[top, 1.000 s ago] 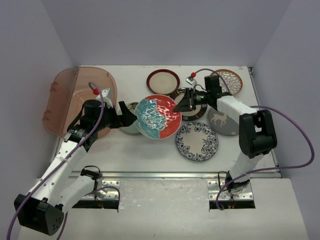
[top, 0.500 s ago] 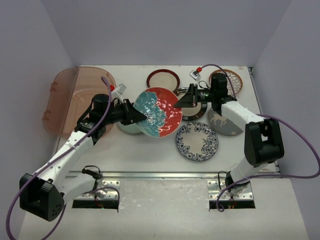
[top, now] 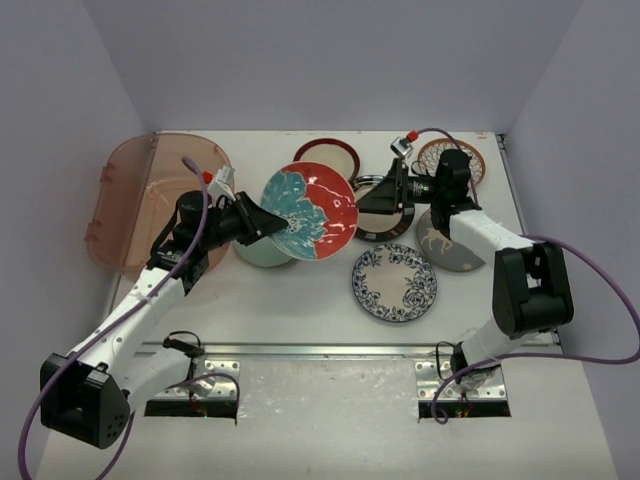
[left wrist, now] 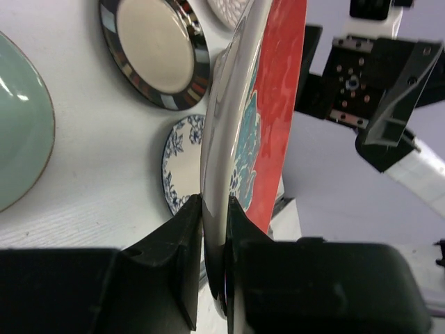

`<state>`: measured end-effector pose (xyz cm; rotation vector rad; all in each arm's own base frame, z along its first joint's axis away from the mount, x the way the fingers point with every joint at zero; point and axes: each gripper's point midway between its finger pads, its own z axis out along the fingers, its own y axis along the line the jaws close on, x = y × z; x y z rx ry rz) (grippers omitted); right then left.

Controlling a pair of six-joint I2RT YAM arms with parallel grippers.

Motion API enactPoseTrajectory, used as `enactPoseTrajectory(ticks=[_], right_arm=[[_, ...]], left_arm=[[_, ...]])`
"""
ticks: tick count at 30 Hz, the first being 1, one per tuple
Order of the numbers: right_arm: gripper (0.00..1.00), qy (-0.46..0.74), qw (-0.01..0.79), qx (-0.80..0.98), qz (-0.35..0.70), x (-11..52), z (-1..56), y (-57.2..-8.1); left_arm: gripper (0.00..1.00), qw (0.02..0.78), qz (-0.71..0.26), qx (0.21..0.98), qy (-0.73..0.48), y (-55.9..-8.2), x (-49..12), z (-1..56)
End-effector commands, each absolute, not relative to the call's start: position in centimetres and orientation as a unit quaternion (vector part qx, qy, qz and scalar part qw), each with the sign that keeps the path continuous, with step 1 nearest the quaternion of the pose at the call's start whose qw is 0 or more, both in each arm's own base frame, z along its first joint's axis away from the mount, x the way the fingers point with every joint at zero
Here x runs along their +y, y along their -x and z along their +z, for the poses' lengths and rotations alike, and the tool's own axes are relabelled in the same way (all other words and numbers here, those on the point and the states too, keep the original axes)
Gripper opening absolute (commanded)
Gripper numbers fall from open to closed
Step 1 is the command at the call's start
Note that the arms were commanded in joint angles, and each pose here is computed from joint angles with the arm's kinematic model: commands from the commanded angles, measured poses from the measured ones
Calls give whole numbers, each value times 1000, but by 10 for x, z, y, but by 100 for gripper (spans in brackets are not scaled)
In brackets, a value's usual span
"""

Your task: Place the plates into the plastic bin on the countertop

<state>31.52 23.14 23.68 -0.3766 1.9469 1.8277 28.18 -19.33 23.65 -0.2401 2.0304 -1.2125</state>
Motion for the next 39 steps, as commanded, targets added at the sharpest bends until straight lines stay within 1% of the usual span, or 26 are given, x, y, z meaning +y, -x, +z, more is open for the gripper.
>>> enactPoseTrajectory(ticks=[1,4,7,9,10,12,13,15,16,21,29,30,32,35,36,39], right_arm=[[99,133,250,696,660,215,250,-318],[99,90,254,712,649,202,239,-326],[99,65,298,747,590,184,224,-339],[99,31,293,799,524,172,209,-340],[99,23,312,816,487,164,204,-343],[99,-11,308,841,444,152,194,-340],[99,-23,312,849,426,147,191,-339],[99,-35,326,862,388,136,189,-331],[99,-35,330,863,380,134,188,-328],[99,-10,357,848,392,136,207,-305],[99,17,385,820,423,144,233,-287],[99,20,386,819,425,145,235,-286],[99,21,386,816,430,146,232,-285],[99,21,382,814,437,148,229,-283],[99,22,381,813,440,149,227,-283],[99,21,374,815,443,149,220,-281]], left_arm=[[0,515,-535,664,95,-298,-167,367],[0,538,-510,657,137,-310,-135,374],[0,567,-421,667,236,-329,-64,366],[0,578,-363,667,299,-335,-17,360],[0,579,-337,662,334,-336,9,352],[0,567,-312,660,381,-340,39,335],[0,565,-301,659,394,-341,51,329],[0,551,-252,655,451,-346,93,300],[0,545,-243,657,460,-348,101,291],[0,503,-216,673,497,-363,122,238],[0,463,-188,693,520,-387,144,192],[1,460,-183,696,521,-387,145,189],[12,441,-180,708,522,-397,147,174],[12,417,-174,728,516,-410,142,155],[14,410,-170,735,513,-415,139,150],[17,403,-155,741,514,-423,138,141]])
